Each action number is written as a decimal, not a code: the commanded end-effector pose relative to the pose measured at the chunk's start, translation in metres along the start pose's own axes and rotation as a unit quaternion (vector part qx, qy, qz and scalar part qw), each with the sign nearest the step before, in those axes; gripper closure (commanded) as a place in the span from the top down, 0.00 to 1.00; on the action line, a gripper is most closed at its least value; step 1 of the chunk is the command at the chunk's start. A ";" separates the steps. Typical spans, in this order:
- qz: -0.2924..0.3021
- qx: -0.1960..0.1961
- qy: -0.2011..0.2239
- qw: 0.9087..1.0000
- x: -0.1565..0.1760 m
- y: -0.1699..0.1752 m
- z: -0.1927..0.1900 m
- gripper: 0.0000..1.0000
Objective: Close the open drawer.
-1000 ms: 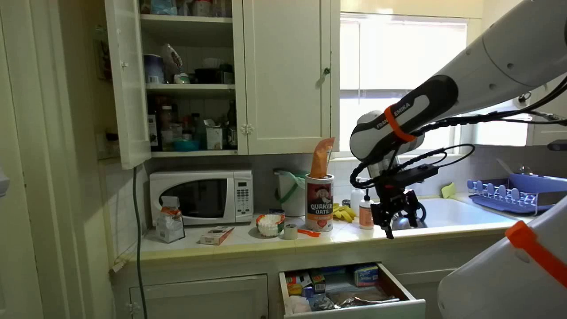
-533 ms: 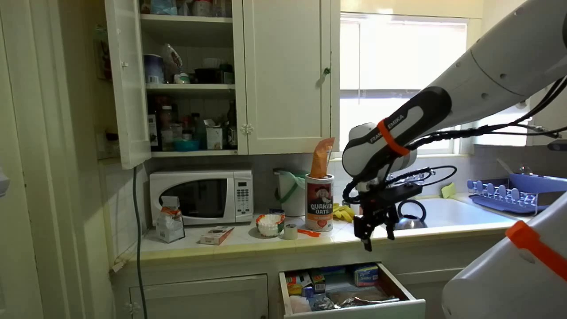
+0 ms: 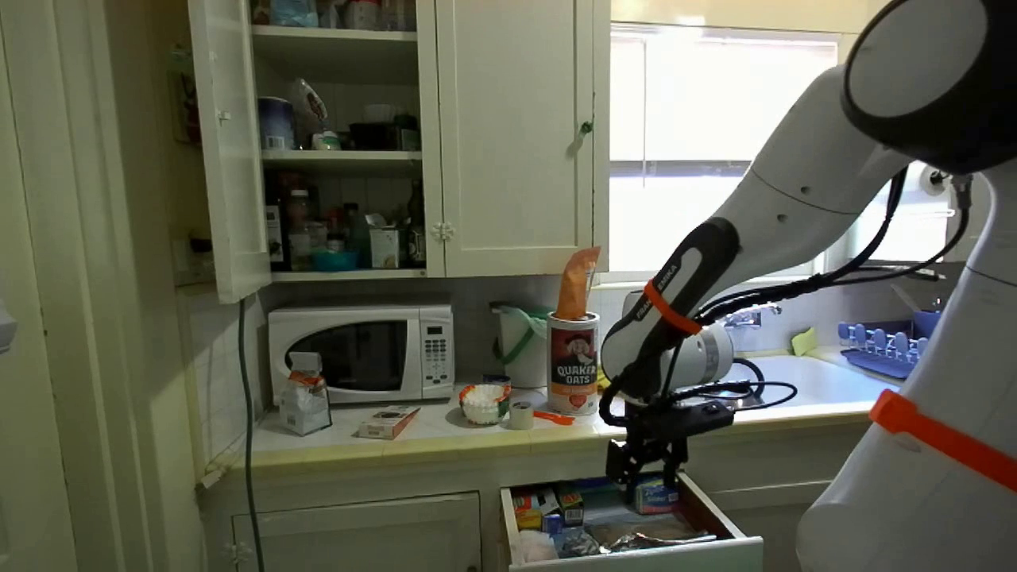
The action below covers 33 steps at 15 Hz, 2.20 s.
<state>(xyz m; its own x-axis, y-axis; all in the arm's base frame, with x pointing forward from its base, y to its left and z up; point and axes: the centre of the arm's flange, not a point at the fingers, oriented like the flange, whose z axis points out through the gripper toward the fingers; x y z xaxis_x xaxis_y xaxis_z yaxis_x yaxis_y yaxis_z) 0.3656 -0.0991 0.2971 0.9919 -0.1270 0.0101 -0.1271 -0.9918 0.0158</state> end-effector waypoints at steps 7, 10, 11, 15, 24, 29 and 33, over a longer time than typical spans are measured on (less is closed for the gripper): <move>-0.006 -0.001 -0.019 1.000 0.006 -0.006 0.015 1.00; -0.012 0.010 -0.051 0.999 0.002 -0.011 0.048 0.81; -0.011 0.011 -0.058 0.998 0.001 -0.012 0.057 0.74; -0.001 0.015 -0.081 0.997 -0.002 -0.014 0.088 0.42; 0.012 -0.011 -0.012 1.000 0.009 -0.010 0.127 0.00; 0.023 -0.033 0.050 0.998 0.013 -0.001 0.119 0.00; 0.017 -0.045 0.106 0.993 0.024 0.012 0.116 0.00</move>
<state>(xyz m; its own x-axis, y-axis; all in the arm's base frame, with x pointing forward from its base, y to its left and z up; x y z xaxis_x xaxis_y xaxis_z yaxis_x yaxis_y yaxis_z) 0.3807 -0.1053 0.1816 0.9818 -0.1436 0.1245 -0.1535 -0.9854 0.0731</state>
